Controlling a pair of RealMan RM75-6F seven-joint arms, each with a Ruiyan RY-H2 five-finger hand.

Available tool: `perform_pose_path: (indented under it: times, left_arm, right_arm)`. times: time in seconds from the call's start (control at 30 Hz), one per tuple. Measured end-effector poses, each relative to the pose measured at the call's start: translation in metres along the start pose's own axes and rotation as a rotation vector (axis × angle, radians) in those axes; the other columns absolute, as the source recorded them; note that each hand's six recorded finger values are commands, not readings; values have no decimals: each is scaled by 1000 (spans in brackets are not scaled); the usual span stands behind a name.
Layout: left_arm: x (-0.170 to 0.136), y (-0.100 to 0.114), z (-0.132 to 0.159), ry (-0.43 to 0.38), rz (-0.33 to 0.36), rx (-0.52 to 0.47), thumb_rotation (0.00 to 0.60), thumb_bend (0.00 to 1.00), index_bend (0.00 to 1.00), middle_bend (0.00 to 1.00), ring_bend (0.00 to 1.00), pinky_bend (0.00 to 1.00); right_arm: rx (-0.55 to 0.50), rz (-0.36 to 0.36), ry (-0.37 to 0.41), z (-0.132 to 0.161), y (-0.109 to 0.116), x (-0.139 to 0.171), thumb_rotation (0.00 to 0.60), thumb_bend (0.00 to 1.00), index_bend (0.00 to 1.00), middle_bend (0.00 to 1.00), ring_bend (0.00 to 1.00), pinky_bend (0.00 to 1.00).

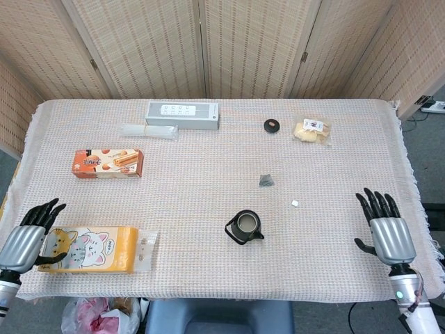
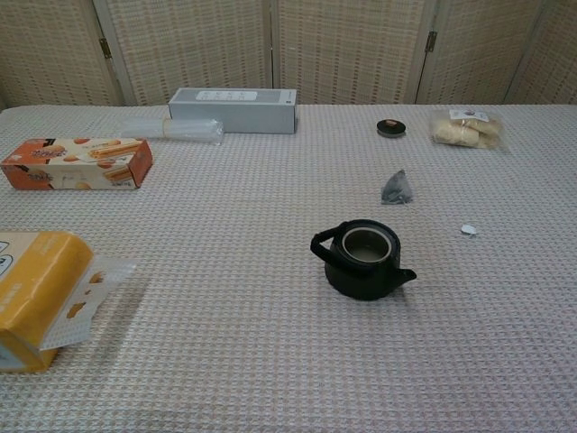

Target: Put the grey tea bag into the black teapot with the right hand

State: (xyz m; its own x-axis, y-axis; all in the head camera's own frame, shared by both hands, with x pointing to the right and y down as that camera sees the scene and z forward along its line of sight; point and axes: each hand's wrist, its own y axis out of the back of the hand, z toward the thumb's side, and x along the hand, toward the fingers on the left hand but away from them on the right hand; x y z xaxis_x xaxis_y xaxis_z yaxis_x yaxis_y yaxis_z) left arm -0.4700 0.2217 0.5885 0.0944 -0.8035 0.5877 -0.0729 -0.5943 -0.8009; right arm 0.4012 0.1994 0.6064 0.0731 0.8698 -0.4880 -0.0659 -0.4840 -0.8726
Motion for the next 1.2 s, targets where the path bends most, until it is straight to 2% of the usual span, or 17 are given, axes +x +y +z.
perform_pose_path:
  times: [0.17, 0.23, 0.3, 0.37, 0.5, 0.63, 0.9, 1.2]
  left_arm:
    - [-2, 2, -2, 1, 3, -17, 600, 139, 0, 0, 0, 93]
    - [-2, 3, -3, 0, 5, -19, 600, 139, 0, 0, 0, 93]
    - [-2, 3, -3, -1, 4, -20, 600, 138, 0, 0, 0, 93]
    - [-1, 3, -4, 0, 0, -22, 600, 139, 0, 0, 0, 93]
    - [1, 3, -4, -3, -1, -24, 600, 139, 0, 0, 0, 93]
    - [4, 2, -3, -4, -9, -20, 600, 139, 0, 0, 0, 92]
    - [11, -1, -6, 12, -30, -20, 600, 139, 0, 0, 0, 93]
    - [14, -1, -10, 19, -37, -39, 600, 139, 0, 0, 0, 92]
  right_arm:
    - [17, -4, 44, 17, -25, -30, 600, 116, 58, 0, 0, 0]
    - [12, -3, 72, 28, -34, -43, 600, 125, 144, 0, 0, 0]
    - [-11, -8, 97, 38, -38, -52, 600, 147, 312, 0, 0, 0]
    - [-40, -6, 110, 44, -41, -55, 600, 163, 421, 0, 0, 0]
    - [-91, -3, 141, 52, -45, -62, 600, 187, 545, 5, 0, 0]
    - [-102, 4, 155, 54, -48, -68, 600, 189, 552, 7, 0, 0]
    - [-76, 36, 135, 51, -57, -85, 600, 203, 552, 7, 0, 0]
    - [-71, 124, 135, 63, -78, -118, 600, 201, 552, 7, 0, 0]
